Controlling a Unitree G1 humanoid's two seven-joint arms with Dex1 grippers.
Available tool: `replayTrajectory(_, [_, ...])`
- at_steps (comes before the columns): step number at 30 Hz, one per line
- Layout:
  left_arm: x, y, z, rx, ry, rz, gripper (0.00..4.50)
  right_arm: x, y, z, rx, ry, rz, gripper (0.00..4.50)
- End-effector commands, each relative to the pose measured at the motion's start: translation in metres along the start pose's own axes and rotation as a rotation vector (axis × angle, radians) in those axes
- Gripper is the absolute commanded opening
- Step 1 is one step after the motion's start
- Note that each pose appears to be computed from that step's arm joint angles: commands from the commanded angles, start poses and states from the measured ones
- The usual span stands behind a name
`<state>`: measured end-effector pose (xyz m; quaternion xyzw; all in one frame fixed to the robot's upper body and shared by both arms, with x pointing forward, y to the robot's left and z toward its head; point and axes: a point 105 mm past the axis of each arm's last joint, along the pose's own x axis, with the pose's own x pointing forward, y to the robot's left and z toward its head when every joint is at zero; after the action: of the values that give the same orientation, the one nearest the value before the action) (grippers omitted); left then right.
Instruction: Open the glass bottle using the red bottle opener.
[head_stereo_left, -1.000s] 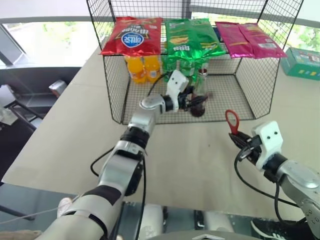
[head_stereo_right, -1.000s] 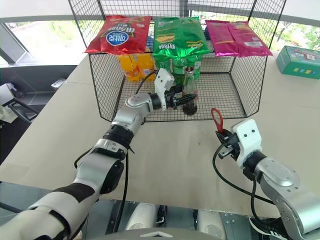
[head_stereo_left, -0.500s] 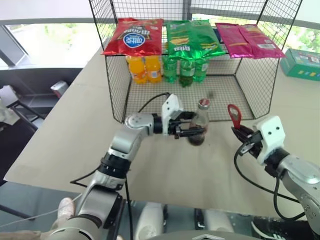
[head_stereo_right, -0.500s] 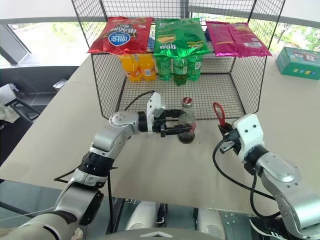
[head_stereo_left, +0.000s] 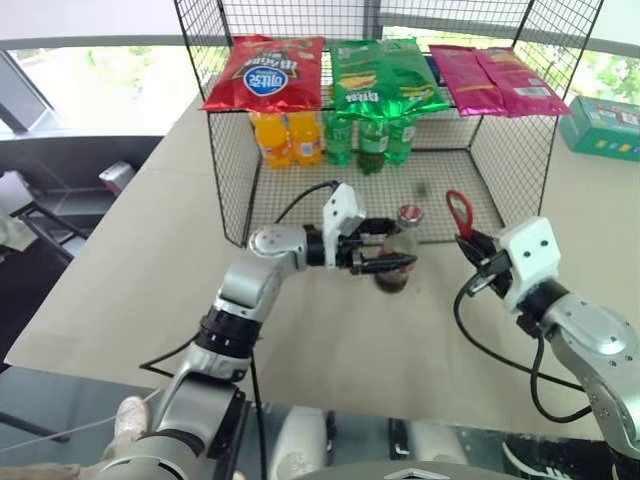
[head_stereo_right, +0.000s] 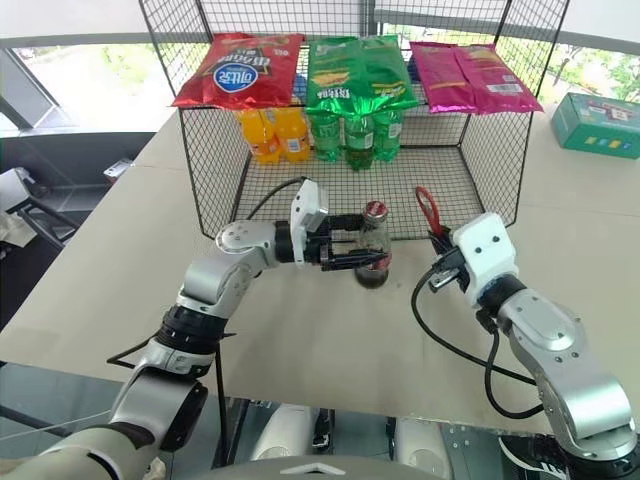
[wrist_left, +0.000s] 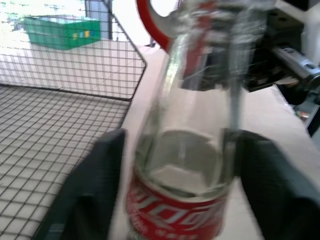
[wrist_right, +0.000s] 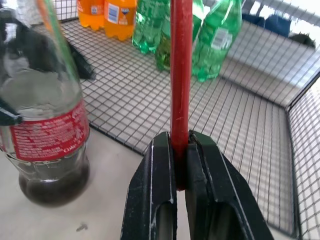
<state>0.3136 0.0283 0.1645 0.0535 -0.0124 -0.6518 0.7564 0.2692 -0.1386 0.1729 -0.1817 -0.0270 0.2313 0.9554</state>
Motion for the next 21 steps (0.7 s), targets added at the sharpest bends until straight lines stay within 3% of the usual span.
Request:
replayTrajectory(1, [0.003, -0.010, 0.015, 0.045, -0.035, -0.055, 2.25, -0.001, 0.004, 0.023, -0.122, -0.101, -0.022, 0.00])
replayTrajectory(12, [0.005, -0.009, 0.016, 0.041, -0.032, -0.063, 2.25, 0.014, 0.042, 0.033, -0.398, -0.222, 0.019, 0.00])
replayTrajectory(21, [0.004, -0.008, 0.017, 0.035, -0.024, -0.066, 2.25, 0.018, 0.063, 0.002, -0.573, -0.170, 0.069, 0.00])
